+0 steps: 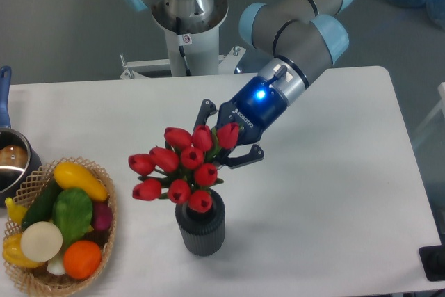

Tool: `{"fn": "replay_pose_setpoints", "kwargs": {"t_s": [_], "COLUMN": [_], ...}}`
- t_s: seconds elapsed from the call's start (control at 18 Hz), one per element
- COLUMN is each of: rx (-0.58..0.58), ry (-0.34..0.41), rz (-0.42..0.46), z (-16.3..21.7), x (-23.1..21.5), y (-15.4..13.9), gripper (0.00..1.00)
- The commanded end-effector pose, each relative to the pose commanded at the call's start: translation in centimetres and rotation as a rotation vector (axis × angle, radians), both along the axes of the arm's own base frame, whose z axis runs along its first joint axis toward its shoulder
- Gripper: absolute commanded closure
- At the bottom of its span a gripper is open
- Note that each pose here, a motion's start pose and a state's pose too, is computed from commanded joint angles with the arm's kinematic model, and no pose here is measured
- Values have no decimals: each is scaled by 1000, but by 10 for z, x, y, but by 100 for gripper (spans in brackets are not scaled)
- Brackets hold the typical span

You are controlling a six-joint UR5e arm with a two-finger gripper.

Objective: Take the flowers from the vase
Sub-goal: 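Close the gripper on the tulip stems and start lifting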

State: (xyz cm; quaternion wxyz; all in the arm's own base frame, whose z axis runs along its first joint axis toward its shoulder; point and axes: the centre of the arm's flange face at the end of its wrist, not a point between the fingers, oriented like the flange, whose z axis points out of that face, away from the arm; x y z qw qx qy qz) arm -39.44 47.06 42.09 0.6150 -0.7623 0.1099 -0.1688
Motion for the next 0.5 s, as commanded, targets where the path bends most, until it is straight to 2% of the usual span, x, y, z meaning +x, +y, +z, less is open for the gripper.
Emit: {"fn": "replay_pose_setpoints", "kwargs": {"t_s": [0.5], "rx": [11], "ry": [-55], "rz": [26], "z": [42], "x": [-16], "y": [-1], "gripper": [67]}}
